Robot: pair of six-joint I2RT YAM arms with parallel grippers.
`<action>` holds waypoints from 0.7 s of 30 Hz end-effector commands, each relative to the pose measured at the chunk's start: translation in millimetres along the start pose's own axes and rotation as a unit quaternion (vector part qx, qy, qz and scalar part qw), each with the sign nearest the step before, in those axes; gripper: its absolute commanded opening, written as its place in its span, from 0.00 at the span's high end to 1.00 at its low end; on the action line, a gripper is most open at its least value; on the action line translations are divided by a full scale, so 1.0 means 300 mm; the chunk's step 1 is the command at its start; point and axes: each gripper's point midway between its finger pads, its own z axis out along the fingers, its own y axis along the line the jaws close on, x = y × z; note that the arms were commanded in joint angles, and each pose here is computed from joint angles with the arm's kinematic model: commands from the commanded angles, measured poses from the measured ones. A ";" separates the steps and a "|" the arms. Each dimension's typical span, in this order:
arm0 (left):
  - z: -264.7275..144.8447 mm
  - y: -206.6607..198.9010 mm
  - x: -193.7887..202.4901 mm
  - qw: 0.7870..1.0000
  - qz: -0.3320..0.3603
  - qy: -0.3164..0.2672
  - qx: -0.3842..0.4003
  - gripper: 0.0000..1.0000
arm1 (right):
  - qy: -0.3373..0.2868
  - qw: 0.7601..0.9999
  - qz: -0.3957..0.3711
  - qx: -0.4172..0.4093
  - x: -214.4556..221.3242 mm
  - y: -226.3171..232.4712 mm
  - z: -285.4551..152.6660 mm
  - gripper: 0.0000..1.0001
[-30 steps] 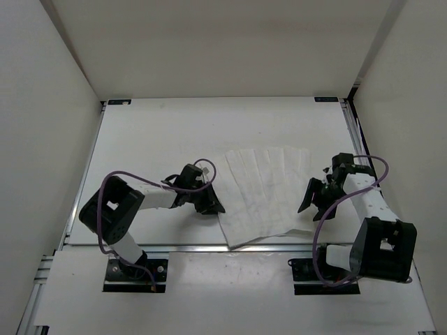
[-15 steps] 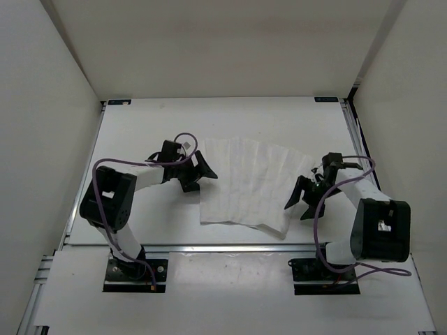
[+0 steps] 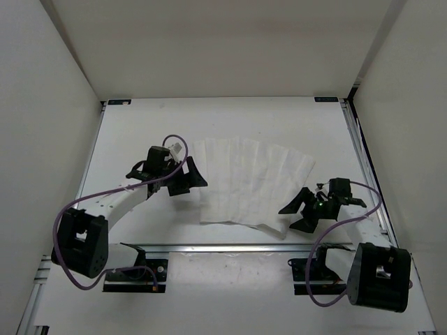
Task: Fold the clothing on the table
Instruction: Fold the skirt
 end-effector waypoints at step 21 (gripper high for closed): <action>-0.004 0.186 0.218 0.994 0.041 0.053 -0.086 0.02 | -0.014 0.998 0.015 0.054 0.088 -0.108 0.025 0.28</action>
